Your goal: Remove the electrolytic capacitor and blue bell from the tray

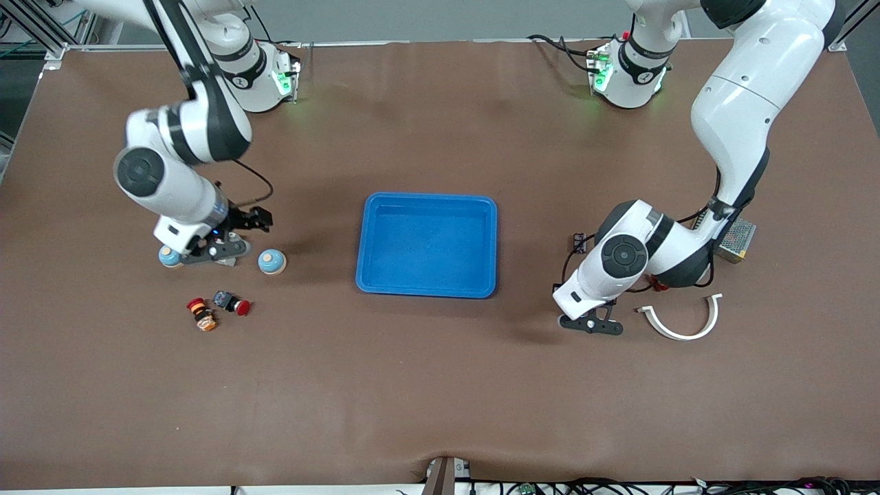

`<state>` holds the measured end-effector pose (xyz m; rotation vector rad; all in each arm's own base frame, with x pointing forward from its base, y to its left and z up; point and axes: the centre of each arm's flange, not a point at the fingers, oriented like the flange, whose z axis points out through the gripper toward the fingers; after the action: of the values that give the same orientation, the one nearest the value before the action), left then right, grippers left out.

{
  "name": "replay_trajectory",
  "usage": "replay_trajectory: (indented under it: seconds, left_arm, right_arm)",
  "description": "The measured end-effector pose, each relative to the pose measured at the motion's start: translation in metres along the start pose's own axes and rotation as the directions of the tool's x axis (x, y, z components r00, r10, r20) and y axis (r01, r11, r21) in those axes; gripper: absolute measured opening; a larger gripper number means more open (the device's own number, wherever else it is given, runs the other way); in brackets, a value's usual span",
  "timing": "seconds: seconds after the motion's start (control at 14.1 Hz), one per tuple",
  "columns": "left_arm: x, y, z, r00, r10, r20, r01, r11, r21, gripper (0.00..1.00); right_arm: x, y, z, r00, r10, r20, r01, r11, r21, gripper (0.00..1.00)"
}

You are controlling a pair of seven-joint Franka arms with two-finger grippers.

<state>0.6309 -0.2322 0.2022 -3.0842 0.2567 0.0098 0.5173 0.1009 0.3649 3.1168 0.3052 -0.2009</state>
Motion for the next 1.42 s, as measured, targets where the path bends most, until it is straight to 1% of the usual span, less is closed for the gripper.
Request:
replay_trajectory:
  seconds: [0.21, 0.36, 0.43, 0.57, 0.78, 0.92, 1.28, 1.42]
  left_arm:
    - [-0.001, -0.001, 0.001, 1.0, -0.003, -0.006, 0.003, 1.0, 0.013, 0.34]
    - [-0.002, 0.001, 0.004, 1.0, -0.002, -0.019, 0.002, 1.0, 0.007, 0.34]
    - [-0.004, 0.0, 0.007, 1.0, -0.001, -0.023, 0.001, 1.0, 0.005, 0.34]
    - [-0.007, -0.002, 0.013, 1.0, 0.0, -0.024, 0.0, 1.0, 0.006, 0.34]
    - [-0.007, -0.004, 0.014, 1.0, -0.001, -0.024, 0.002, 1.0, 0.005, 0.34]
    - [-0.007, -0.004, 0.014, 1.0, -0.001, -0.024, 0.001, 1.0, 0.005, 0.34]
    - [-0.007, -0.002, 0.015, 0.999, 0.002, -0.035, -0.002, 1.0, -0.004, 0.34]
    - [-0.007, -0.002, 0.016, 0.999, 0.002, -0.036, -0.002, 1.0, -0.006, 0.34]
  right_arm:
    - [-0.029, 0.005, -0.068, 1.0, 0.012, 0.011, -0.012, 1.0, 0.007, 1.0]
    - [-0.044, 0.029, -0.119, 0.998, 0.054, 0.019, -0.055, 0.998, 0.014, 1.0]
    - [-0.048, 0.048, -0.145, 0.997, 0.073, 0.003, -0.073, 0.997, 0.019, 1.0]
    - [-0.051, 0.082, -0.181, 0.994, 0.097, -0.052, -0.096, 0.995, 0.024, 1.0]
    - [-0.056, 0.124, -0.217, 0.981, 0.151, -0.125, -0.149, 0.988, 0.025, 1.0]
    - [-0.055, 0.139, -0.234, 0.973, 0.169, -0.16, -0.167, 0.986, 0.023, 1.0]
    - [-0.042, 0.143, -0.24, 0.971, 0.17, -0.171, -0.169, 0.985, 0.018, 1.0]
    - [-0.042, 0.15, -0.252, 0.964, 0.182, -0.195, -0.182, 0.983, 0.016, 1.0]
